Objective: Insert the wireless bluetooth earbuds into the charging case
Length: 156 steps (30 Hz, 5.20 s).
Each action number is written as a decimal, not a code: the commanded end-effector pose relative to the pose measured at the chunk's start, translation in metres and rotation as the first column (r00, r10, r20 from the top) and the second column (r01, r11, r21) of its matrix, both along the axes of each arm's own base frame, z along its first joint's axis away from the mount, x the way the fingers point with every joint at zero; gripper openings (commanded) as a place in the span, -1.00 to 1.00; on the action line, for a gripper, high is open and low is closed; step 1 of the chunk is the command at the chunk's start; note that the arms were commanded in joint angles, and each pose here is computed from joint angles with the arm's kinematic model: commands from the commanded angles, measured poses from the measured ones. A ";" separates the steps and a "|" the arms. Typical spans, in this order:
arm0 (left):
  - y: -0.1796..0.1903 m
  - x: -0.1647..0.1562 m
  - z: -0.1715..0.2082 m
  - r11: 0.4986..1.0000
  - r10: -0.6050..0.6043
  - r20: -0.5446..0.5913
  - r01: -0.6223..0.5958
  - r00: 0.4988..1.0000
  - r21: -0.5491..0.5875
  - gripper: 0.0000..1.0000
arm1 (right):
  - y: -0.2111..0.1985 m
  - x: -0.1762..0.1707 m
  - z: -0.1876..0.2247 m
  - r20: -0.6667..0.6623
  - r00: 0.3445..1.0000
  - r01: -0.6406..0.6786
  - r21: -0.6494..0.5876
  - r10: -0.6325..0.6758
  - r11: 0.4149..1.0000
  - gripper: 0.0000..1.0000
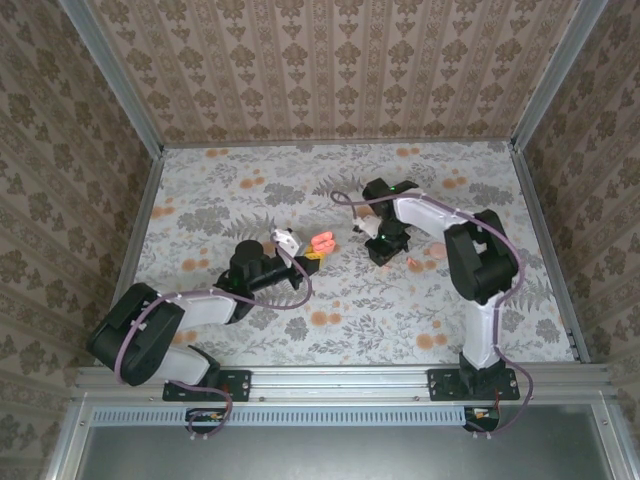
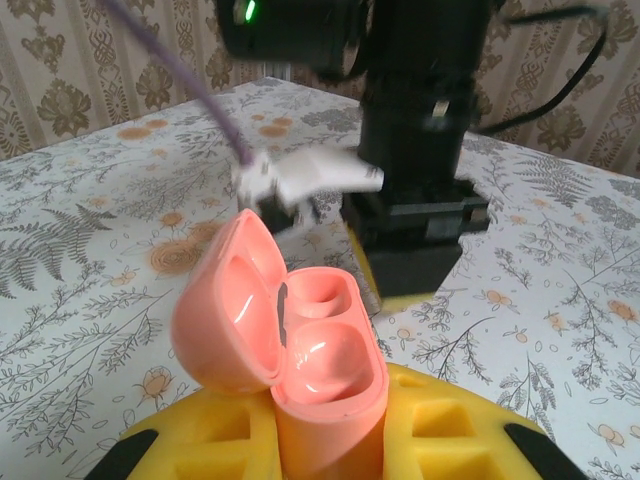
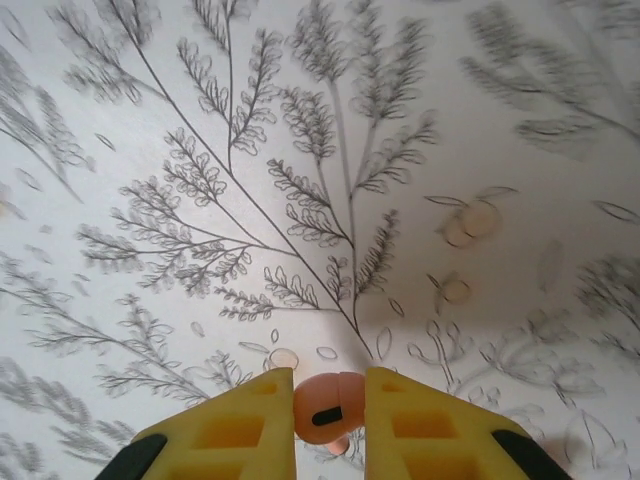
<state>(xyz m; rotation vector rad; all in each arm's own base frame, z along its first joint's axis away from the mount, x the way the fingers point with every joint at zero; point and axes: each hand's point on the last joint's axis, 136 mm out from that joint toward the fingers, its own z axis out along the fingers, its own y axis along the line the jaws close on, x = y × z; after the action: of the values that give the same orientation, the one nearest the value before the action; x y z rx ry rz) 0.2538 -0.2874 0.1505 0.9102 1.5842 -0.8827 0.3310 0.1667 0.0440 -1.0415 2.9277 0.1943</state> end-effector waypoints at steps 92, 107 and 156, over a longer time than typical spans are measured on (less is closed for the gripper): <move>-0.032 0.027 0.100 0.949 0.003 0.140 0.042 0.990 -0.312 -0.76 | 0.109 -0.011 0.155 0.305 0.808 0.047 0.820 -0.505 0.570 -0.28; -0.032 0.023 0.097 0.954 -0.013 0.157 0.060 0.988 -0.295 -0.76 | 0.112 -0.007 0.188 0.330 0.794 0.000 0.840 -0.511 0.543 -0.08; -0.033 -0.004 0.064 0.972 -0.134 0.170 0.163 0.976 -0.168 -0.77 | 0.112 -0.032 0.213 -0.089 0.890 0.327 0.808 -0.448 0.490 -0.30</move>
<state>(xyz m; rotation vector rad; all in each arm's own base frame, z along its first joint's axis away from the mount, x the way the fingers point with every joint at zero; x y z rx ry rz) 0.2562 -0.3218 0.2013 0.9339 1.3529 -1.0236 0.2931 0.2723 0.2427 -0.1929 2.3847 1.2023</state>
